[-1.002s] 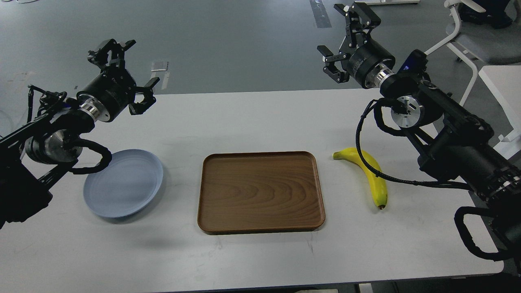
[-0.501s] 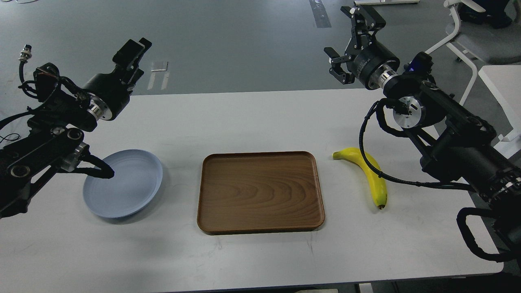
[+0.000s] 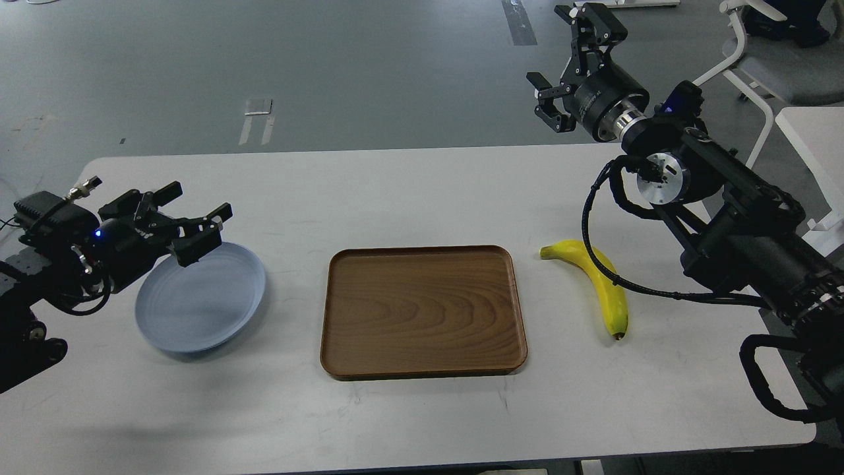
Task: Place banana on plate with both arms
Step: 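Grip the rim of the light blue plate with the left gripper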
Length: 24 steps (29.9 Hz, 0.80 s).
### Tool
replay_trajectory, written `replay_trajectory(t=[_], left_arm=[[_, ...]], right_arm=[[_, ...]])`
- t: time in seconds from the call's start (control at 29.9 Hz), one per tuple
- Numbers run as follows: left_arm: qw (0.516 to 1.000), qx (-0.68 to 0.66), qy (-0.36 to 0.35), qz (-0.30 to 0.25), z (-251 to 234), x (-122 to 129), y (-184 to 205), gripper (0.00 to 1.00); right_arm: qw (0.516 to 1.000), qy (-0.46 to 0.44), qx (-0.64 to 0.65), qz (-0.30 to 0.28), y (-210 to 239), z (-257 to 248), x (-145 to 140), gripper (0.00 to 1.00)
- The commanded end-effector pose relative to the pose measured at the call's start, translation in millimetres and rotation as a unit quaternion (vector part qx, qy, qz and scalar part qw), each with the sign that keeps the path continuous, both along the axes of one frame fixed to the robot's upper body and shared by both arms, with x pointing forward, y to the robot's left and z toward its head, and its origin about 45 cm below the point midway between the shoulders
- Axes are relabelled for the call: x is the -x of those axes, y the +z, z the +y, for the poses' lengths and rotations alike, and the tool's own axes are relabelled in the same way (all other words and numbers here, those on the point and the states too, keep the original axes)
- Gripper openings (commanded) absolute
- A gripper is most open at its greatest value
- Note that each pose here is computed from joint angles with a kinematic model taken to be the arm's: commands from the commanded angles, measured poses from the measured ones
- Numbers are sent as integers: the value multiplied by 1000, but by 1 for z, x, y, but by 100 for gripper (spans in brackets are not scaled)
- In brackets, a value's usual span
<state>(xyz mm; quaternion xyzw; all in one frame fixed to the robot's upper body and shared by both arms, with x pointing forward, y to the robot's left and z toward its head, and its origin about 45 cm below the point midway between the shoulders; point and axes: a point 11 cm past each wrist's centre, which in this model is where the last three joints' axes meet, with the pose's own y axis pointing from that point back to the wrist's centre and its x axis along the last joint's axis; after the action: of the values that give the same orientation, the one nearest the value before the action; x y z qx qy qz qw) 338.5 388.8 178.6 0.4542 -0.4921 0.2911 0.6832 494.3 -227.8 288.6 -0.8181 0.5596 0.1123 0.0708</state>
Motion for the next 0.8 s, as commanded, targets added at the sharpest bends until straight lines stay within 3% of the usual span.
replay_trajectory(t=[0.0,0.13,0.57,0.77], left_arm=[[999,16,28,22,9,11,-12,98],[997,15,57,45,24,23,-28,98],[987,35,146,53,63,22,-39,98],[983,10,170,69,82,35,-67,98]], right_arm=[[1000,-4,5,2,-2,-5,0,100],[1000,-6,7,4,-4,-8,1,100],[1000,-11,9,8,-7,-12,2,100],[1000,-16,11,9,-8,-13,1,100]])
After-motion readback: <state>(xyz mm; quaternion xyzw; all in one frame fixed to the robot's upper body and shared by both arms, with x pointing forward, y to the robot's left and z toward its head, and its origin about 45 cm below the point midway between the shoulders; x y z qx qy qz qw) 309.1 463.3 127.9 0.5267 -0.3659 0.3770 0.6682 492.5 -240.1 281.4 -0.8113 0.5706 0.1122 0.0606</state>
